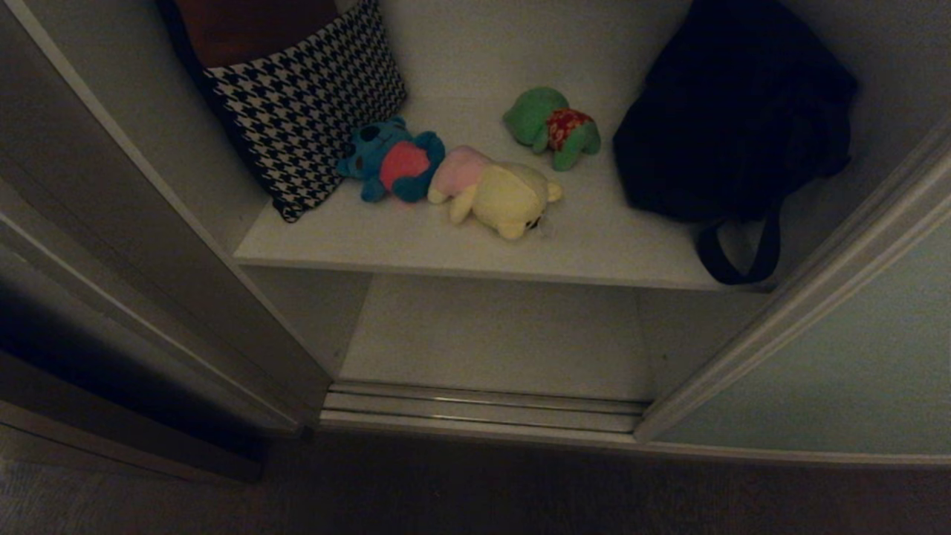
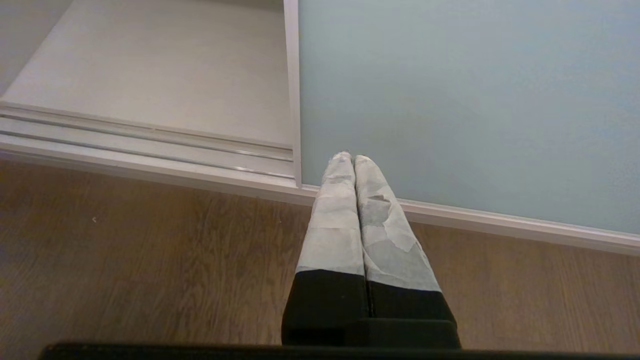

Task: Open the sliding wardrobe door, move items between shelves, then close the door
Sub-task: Close the door

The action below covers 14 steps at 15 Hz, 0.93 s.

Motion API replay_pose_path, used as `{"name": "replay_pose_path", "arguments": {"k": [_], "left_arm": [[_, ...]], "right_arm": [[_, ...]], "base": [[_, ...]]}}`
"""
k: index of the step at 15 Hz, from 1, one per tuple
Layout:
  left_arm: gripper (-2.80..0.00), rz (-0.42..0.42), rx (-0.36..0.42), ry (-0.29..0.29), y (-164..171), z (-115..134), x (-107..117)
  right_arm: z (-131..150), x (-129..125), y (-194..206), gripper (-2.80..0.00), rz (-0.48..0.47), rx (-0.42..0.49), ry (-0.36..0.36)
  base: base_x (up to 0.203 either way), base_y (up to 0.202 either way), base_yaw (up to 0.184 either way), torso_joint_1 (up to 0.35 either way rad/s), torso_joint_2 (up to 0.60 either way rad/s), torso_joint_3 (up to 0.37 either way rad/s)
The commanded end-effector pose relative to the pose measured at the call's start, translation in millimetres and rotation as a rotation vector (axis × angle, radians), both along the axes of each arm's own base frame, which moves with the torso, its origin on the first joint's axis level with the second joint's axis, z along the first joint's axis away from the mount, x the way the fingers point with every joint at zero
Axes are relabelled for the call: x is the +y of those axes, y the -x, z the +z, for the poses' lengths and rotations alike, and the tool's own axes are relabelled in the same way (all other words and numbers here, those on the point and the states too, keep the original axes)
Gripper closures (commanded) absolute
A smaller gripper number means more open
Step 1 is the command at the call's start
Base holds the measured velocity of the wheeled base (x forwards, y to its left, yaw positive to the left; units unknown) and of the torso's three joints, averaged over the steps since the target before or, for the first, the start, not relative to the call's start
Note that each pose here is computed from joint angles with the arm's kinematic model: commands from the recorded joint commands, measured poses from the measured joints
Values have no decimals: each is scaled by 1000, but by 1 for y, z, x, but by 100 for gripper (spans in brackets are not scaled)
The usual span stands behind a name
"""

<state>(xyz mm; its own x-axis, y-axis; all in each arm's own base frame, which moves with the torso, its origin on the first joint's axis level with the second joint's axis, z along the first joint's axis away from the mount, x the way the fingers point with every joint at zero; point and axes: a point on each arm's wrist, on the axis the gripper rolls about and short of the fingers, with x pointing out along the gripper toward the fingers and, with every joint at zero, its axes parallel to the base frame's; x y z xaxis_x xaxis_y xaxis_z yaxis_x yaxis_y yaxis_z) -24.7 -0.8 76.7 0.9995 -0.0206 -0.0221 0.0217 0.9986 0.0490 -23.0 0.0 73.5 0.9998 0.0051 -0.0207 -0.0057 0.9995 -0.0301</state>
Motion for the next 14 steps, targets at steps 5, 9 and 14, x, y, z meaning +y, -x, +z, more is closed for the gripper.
{"name": "replay_pose_path", "arguments": {"k": [5, 9, 14], "left_arm": [[0, -3, 5, -6, 0, 0, 0], [0, -4, 5, -9, 0, 0, 0], [0, -2, 5, -2, 0, 0, 0]], "right_arm": [[0, 0, 0, 0, 1, -2, 0], [0, 0, 0, 0, 1, -1, 0], [0, 0, 0, 0, 1, -1, 0]], "base": [[0, 0, 0, 0, 0, 0], [0, 0, 0, 0, 0, 0], [0, 0, 0, 0, 0, 0]]}}
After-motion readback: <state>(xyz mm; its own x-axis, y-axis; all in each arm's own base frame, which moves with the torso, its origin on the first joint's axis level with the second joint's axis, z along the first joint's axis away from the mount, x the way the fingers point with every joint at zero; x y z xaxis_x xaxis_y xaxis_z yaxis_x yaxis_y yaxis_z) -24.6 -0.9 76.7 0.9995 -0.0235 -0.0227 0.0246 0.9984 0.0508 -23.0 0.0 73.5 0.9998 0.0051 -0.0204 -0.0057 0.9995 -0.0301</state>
